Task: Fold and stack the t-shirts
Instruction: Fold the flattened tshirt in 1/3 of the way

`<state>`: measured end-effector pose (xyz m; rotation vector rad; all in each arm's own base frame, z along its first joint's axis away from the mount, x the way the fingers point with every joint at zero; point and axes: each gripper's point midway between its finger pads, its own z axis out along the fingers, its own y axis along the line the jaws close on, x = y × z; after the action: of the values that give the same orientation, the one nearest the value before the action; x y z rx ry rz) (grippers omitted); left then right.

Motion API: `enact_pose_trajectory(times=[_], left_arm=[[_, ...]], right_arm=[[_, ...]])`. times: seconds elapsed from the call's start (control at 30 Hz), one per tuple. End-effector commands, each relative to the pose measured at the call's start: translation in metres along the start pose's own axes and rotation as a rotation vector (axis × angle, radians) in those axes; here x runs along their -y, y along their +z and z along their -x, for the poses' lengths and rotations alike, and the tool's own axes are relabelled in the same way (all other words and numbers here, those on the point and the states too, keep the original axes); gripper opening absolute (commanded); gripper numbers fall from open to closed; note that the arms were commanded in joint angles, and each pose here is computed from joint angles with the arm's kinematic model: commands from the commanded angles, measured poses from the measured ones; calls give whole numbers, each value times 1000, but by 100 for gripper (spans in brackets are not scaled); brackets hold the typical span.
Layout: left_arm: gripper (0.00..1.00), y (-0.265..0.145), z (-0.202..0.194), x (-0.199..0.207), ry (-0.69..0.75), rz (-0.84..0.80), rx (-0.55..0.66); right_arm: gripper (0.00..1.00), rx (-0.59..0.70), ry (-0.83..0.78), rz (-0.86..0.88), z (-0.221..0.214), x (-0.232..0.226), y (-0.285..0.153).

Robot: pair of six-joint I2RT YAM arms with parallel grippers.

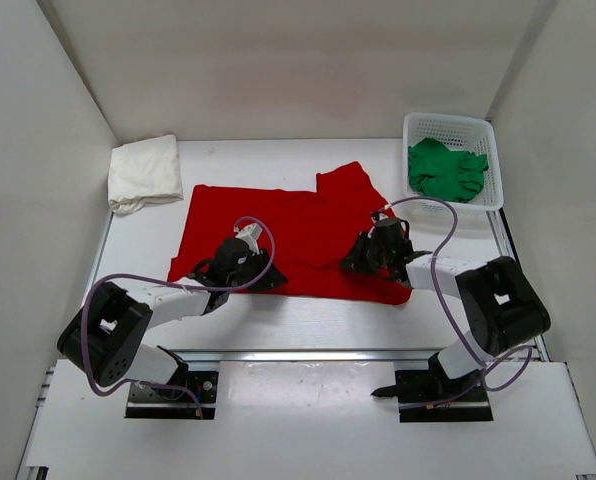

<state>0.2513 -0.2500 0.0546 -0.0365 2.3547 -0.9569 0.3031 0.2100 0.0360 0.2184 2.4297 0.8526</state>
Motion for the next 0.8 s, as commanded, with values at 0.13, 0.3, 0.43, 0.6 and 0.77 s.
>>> enact_pose_trajectory(times=[0.13, 0.3, 0.43, 0.6, 0.77], left_arm=[[32, -7, 11, 6, -18, -42, 50], [33, -7, 13, 9, -9, -35, 55], [32, -6, 14, 12, 3, -35, 60], [32, -2, 10, 14, 0, -40, 42], [32, -2, 6, 12, -1, -41, 35]], right_arm=[[11, 98, -69, 99, 83, -58, 29], [42, 110, -187, 65, 115, -93, 31], [34, 98, -197, 0, 84, -64, 12], [13, 120, -163, -28, 49, -30, -20], [25, 97, -136, -41, 24, -10, -30]])
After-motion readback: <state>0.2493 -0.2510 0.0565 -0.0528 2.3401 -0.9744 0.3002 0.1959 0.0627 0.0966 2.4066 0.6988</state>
